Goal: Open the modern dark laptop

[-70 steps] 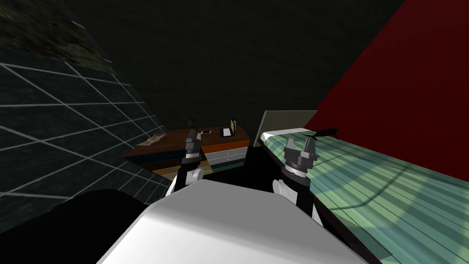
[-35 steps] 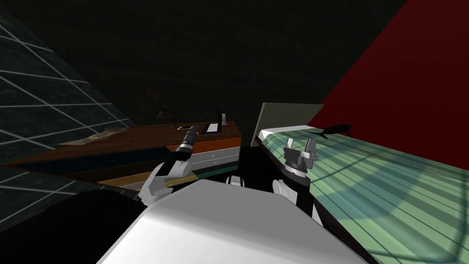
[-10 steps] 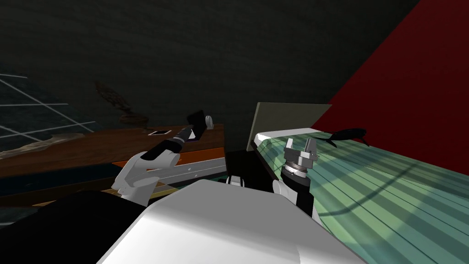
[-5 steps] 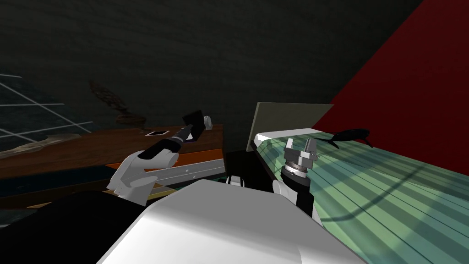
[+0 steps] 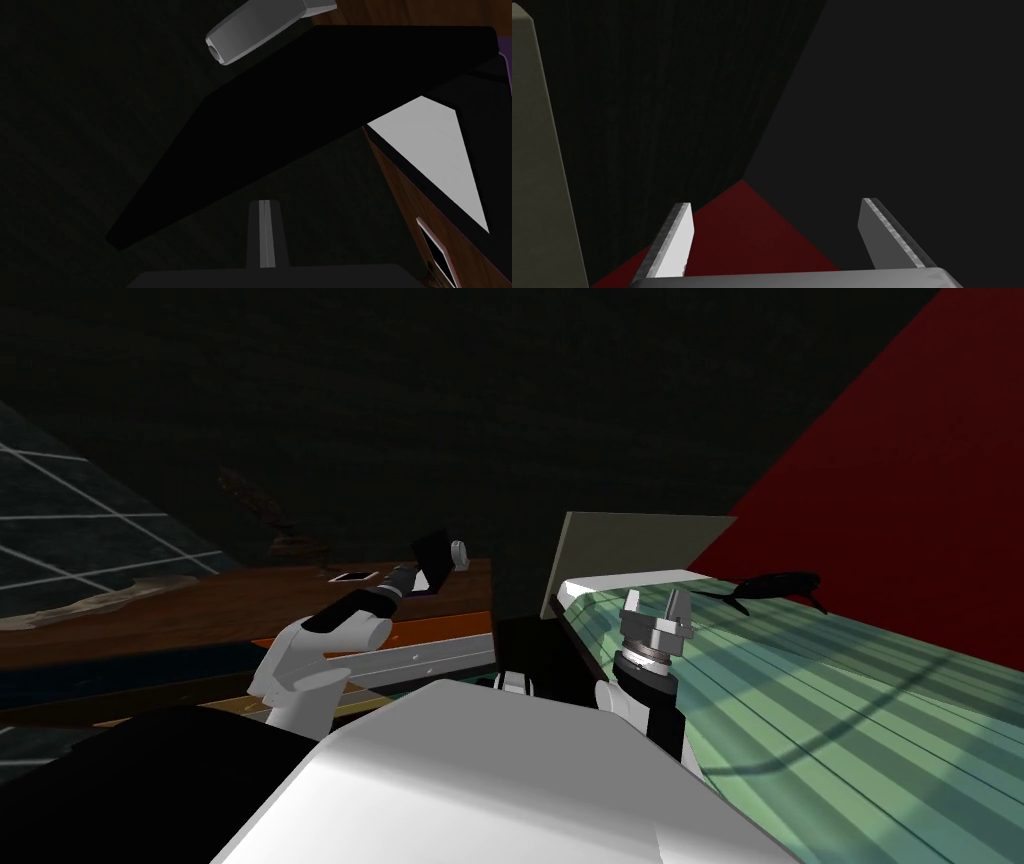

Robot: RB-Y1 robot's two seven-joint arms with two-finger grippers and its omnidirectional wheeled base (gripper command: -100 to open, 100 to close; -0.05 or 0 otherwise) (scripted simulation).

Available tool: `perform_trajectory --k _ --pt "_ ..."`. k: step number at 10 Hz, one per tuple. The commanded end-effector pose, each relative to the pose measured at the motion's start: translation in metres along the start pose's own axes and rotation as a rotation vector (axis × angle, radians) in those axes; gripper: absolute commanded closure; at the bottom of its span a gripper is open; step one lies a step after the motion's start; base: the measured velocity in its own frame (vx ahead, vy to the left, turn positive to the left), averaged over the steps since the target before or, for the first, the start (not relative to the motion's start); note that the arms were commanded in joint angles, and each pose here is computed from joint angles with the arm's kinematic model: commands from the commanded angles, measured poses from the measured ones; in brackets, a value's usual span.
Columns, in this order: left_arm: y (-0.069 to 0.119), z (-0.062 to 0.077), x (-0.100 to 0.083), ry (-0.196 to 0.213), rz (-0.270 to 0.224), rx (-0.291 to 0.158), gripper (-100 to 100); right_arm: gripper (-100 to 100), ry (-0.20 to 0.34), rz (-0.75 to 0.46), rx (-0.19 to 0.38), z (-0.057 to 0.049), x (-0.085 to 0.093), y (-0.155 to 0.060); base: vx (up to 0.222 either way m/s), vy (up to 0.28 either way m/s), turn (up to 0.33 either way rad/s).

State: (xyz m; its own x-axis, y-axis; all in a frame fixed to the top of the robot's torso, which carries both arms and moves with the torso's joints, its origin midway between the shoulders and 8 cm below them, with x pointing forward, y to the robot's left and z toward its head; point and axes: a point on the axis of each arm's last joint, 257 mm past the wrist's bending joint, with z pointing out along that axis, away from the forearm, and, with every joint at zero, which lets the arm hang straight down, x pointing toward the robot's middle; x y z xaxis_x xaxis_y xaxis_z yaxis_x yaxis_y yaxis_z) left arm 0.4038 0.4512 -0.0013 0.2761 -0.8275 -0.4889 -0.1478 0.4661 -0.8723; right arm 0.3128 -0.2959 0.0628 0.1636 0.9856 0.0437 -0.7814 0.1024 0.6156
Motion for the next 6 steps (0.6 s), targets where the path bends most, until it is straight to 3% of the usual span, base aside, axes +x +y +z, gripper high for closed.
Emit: perform_trajectory --k 1,4,5,6 --pt "-0.0005 0.0042 0.0023 0.008 -0.106 0.004 100 0 0.000 0.000 0.000 0.0000 0.0000 0.0000 -0.026 0.042 0.035" --pt "-0.0018 0.0084 0.0055 0.019 -0.224 0.009 100 0 0.000 0.000 0.000 0.0000 0.0000 0.0000 -0.017 0.042 0.033" --pt "-0.0016 0.0077 0.0049 0.016 -0.196 0.008 100 0 0.000 0.000 0.000 0.0000 0.0000 0.0000 -0.006 0.017 0.005" --pt "-0.0013 0.0060 -0.0004 0.008 -0.135 -0.001 -100 0 0.000 0.000 0.000 0.0000 0.0000 0.0000 0.005 -0.021 -0.085"
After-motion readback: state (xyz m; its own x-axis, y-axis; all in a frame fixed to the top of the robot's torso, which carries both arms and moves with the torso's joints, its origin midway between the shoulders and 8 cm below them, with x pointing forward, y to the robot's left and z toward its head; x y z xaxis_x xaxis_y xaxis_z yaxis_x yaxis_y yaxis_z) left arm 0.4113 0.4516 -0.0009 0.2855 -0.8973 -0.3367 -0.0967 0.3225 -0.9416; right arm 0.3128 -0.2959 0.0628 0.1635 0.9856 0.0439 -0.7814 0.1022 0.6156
